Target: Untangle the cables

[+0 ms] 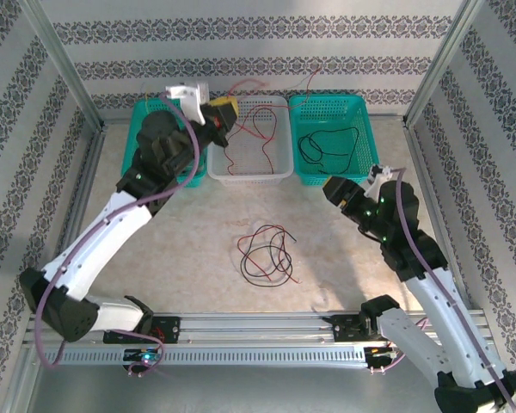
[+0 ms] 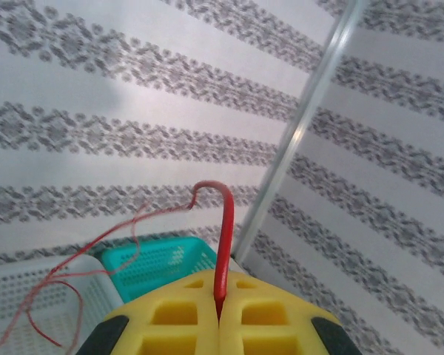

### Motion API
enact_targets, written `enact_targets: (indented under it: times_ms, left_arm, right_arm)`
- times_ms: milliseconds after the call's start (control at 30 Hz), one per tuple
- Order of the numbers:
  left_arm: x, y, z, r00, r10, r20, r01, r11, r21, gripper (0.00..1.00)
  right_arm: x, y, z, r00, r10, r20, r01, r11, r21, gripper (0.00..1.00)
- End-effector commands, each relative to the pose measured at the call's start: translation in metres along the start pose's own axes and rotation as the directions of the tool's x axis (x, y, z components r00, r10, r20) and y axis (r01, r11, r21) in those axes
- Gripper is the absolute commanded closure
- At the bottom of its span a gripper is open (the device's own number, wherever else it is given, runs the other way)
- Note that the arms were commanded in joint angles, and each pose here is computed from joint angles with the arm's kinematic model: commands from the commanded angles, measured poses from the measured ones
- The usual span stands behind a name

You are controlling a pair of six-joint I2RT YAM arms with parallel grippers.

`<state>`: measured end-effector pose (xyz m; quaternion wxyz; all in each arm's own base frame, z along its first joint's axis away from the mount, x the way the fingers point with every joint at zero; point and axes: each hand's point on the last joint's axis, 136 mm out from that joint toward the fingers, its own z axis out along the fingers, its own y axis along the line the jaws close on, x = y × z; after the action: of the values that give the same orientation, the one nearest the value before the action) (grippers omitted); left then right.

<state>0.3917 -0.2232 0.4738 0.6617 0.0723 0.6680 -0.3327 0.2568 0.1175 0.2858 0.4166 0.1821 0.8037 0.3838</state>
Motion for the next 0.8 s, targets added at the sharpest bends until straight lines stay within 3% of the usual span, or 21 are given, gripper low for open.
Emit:
enact_targets:
  times_ms: [0,200,333,533,767]
  left_arm:
    - [-0.013,0.04,0.017,0.998,-0.055,0.031,0.058,0.993,-0.106,1.0]
    - [-0.02,0.077,0.056,0.994,-0.09,0.065,0.099,0.982,-0.16,1.0]
    - [-0.003,0.093,0.083,0.994,-0.087,0.066,0.096,0.984,-0.152,1.0]
    - [0.06,0.126,0.118,0.994,-0.103,-0.023,0.097,0.979,-0.181,1.0]
    - [0.143,0.166,0.136,0.984,-0.119,-0.133,0.083,0.965,-0.248,1.0]
  right_arm:
    - [0.007,-0.018,-0.008,1.0,-0.008,0.004,0.008,0.999,0.049,0.33]
    - [0.016,-0.021,-0.006,0.999,-0.015,-0.033,0.017,0.999,0.044,0.35]
    - [0.02,-0.021,-0.006,0.999,-0.017,-0.048,0.018,0.999,0.034,0.35]
    - [0.027,-0.024,-0.007,0.997,-0.015,-0.071,0.017,0.999,0.032,0.36]
    - [0.03,-0.028,-0.008,0.997,-0.01,-0.072,0.013,0.999,0.036,0.38]
